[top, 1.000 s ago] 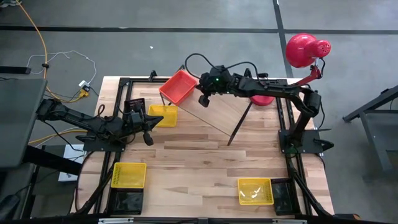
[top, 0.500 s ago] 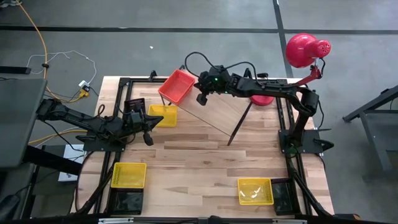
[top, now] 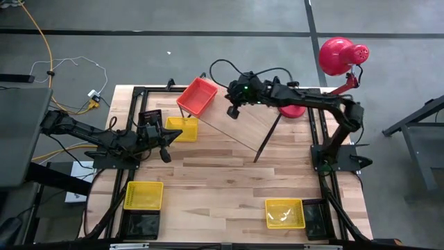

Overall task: Stack baskets on shelf by color
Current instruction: Put the bottom right yellow bin on the shelf

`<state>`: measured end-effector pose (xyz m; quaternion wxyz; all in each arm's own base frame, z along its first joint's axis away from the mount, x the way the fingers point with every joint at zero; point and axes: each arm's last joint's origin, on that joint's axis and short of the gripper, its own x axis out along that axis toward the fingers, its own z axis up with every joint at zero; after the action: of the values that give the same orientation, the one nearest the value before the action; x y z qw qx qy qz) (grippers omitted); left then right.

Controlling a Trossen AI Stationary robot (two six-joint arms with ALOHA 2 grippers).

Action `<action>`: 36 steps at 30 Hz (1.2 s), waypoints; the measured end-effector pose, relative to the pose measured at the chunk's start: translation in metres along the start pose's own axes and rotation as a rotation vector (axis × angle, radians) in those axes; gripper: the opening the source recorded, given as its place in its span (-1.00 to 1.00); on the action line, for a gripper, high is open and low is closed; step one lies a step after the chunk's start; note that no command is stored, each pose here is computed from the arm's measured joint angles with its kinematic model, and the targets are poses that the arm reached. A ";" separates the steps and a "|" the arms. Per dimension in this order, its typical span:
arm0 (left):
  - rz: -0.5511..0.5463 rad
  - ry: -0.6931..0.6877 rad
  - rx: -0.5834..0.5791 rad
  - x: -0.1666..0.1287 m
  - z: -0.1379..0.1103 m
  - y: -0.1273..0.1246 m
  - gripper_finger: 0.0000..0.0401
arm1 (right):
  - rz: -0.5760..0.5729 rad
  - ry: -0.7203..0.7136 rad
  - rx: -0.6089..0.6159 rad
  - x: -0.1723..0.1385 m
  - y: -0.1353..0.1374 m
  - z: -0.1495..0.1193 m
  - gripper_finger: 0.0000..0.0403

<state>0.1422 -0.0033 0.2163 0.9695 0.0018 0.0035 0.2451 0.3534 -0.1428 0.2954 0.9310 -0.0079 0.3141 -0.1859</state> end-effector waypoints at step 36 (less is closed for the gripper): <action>-0.008 0.002 -0.041 0.000 0.000 0.000 -1.00 | 0.230 0.601 0.378 -0.264 0.235 -0.107 -1.00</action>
<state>0.1423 -0.0034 0.2161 0.9703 -0.0182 -0.0006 0.2414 0.1769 0.1793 0.3316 0.7972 0.2542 0.5322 -0.1290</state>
